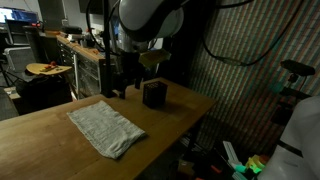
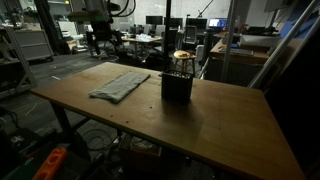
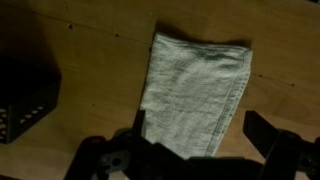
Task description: Put the towel on the table into the box
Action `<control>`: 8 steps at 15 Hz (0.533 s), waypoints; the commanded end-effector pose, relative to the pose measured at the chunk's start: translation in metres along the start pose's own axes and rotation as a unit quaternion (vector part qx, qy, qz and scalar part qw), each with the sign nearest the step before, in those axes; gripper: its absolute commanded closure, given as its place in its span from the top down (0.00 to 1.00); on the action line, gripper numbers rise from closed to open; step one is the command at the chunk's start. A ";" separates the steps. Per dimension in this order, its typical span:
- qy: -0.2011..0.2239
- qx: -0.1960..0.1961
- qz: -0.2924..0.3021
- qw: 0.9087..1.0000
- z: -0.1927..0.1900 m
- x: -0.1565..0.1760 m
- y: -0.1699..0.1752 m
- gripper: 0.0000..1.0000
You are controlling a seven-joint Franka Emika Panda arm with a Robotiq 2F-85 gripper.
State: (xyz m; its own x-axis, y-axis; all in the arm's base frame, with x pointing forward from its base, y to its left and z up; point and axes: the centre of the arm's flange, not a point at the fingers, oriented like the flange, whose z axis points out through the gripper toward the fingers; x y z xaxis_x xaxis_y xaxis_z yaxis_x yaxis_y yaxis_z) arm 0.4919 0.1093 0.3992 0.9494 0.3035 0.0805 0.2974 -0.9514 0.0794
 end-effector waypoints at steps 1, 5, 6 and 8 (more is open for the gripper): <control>0.068 0.014 -0.033 0.997 0.013 0.025 -0.001 1.00; 0.120 -0.002 -0.071 0.990 0.022 0.056 0.001 1.00; 0.130 -0.002 -0.078 0.988 0.024 0.063 0.000 1.00; 0.146 -0.006 -0.089 0.985 0.030 0.080 -0.001 1.00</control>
State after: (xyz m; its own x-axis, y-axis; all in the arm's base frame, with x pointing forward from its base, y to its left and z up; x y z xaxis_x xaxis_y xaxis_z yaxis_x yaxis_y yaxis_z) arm 0.5392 0.1244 0.3769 0.8547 0.4273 0.2950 0.4161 -0.9035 0.1029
